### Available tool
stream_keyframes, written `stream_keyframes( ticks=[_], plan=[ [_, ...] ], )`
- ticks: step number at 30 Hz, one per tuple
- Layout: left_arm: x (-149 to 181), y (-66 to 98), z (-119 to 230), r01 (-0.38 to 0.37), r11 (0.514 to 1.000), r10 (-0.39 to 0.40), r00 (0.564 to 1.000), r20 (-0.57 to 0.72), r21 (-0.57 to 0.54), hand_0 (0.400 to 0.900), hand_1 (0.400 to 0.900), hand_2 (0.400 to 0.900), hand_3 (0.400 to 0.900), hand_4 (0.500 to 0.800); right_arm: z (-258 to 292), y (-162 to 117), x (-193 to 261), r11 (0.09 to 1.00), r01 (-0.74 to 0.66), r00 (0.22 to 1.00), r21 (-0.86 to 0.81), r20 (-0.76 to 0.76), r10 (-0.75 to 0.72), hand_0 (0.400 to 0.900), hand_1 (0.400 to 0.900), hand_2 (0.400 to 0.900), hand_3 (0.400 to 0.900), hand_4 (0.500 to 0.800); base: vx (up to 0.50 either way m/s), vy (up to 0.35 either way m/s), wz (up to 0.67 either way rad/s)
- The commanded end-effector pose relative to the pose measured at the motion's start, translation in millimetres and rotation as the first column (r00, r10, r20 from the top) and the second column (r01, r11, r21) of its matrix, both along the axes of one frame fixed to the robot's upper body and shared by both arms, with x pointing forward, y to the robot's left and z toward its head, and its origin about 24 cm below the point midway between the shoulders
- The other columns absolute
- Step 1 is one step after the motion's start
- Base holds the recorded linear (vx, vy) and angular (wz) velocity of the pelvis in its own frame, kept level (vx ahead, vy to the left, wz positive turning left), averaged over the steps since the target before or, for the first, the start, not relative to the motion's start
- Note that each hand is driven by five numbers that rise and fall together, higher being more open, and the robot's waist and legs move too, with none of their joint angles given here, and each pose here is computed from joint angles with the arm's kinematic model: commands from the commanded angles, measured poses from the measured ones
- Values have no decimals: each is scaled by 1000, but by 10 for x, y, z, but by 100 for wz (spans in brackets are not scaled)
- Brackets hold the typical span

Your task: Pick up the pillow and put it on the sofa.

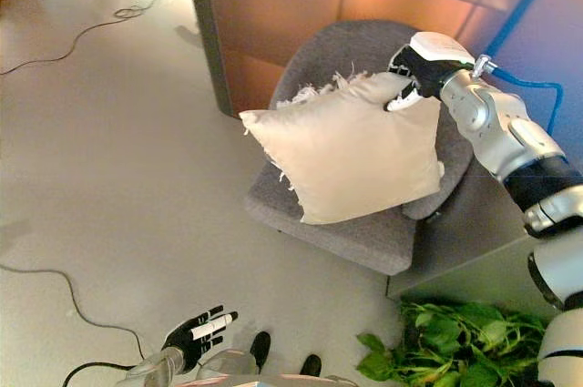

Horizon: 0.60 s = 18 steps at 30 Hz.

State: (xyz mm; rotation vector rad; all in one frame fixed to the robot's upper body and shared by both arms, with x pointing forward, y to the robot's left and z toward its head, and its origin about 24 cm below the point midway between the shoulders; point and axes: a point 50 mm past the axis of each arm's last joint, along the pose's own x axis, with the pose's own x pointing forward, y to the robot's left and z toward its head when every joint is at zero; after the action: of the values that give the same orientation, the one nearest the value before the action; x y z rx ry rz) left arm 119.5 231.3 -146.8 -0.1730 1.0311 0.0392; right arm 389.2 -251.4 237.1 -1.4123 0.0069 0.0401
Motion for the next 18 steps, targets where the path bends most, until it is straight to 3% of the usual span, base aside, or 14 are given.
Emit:
stream_keyframes(
  ticks=[1, 9, 18],
  plan=[
    [-20, 33, -1, 131, 991, -131, 991, -39, -13, 900, 900, 900, 900, 800, 1051, 51, 9, 993, 53, 945, 104, 316, -84, 900, 900, 900, 900, 800, 31, 4, 21],
    [-22, -24, -11, 153, 988, -154, 987, -39, -29, 900, 900, 900, 900, 800, 1121, 66, 80, 980, 93, 934, 177, 327, -147, 900, 900, 900, 900, 800, 3, 18, 13],
    [-14, -61, -19, 175, 984, -176, 984, -42, -10, 900, 900, 900, 900, 800, 907, 14, 83, 947, 54, 943, 317, 295, -153, 900, 900, 900, 900, 800, -29, 11, -8]
  ],
)
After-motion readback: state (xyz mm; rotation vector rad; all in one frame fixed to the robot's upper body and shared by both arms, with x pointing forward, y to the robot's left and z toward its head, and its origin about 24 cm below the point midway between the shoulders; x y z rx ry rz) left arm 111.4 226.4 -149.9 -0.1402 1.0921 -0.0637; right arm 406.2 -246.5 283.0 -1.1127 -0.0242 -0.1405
